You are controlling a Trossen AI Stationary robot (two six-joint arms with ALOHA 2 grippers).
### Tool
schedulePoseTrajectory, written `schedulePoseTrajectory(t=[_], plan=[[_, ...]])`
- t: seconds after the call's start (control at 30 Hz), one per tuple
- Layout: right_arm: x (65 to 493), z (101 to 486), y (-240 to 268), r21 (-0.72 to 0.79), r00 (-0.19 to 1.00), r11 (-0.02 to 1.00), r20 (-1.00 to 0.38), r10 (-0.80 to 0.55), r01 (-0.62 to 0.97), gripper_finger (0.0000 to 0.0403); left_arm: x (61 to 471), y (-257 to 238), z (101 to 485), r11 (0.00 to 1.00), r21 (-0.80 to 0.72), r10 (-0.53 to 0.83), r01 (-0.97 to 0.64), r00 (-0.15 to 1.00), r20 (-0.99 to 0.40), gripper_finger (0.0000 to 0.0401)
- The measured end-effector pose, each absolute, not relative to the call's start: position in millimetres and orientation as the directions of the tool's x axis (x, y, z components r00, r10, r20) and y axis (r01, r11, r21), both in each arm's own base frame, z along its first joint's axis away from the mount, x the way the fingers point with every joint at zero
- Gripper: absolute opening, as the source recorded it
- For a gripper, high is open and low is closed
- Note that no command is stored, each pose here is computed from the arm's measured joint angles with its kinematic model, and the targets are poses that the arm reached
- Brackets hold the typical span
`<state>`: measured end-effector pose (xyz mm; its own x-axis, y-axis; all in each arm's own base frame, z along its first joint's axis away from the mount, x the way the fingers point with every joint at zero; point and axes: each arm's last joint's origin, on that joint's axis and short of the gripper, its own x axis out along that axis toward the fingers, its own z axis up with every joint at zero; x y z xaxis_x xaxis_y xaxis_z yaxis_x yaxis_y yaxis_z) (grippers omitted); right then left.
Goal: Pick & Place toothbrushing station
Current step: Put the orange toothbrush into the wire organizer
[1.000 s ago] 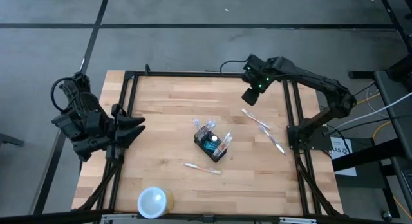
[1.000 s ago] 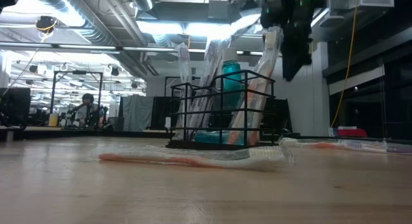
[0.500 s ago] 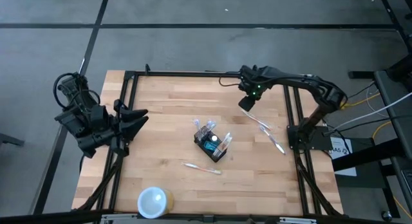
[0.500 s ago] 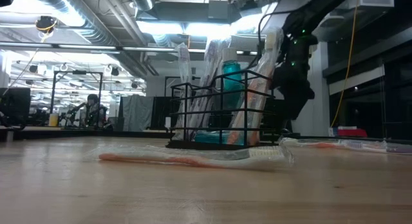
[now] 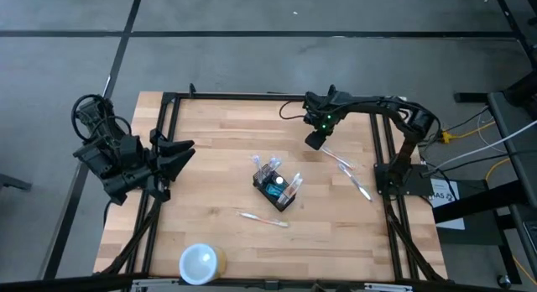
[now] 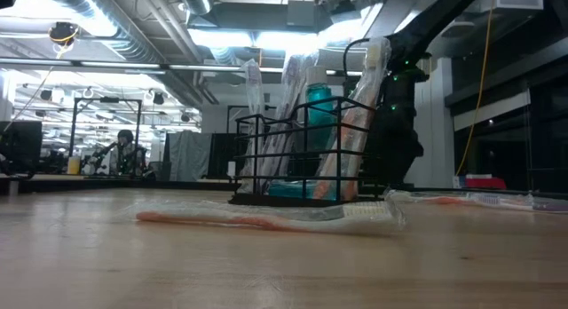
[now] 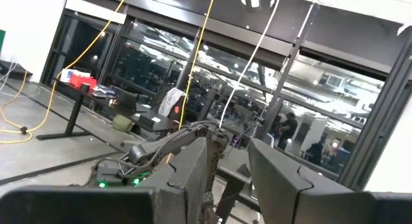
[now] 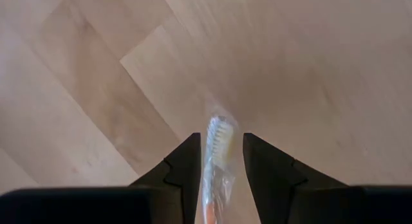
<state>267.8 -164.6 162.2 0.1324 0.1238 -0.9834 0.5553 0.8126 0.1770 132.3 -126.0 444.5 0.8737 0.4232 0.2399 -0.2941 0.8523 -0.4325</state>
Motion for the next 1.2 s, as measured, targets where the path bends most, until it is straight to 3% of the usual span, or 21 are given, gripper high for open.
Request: schedulePoseTrajectory(t=[0.6,0.7,0.87,1.03,1.2], plan=[[276,144,-170,0.178,0.136,0.808,-0.983,0.122,0.561,0.0113,130,-123,446,0.850,-0.435,0.426,-0.297,0.873,0.238,0.0113],[277,144,-171,0.179,0.149,0.801,-0.982,0.113,0.572,0.0091,128,-121,447,0.849,-0.436,0.428,-0.297,0.872,0.240,0.0113],[278,144,-169,0.178,0.149,0.800,-0.982,0.112,0.573,0.0011,127,-119,448,0.852,-0.429,0.428,-0.300,0.871,0.242,0.0113],[282,149,-162,0.152,0.143,0.805,-0.986,0.084,0.574,0.0004,124,-120,449,0.861,-0.418,0.413,-0.289,0.877,0.244,0.0113],[294,194,-144,0.147,0.261,0.819,-0.965,-0.004,0.555,0.0002,121,-123,449,0.872,-0.404,0.394,-0.276,0.886,0.243,0.0113]])
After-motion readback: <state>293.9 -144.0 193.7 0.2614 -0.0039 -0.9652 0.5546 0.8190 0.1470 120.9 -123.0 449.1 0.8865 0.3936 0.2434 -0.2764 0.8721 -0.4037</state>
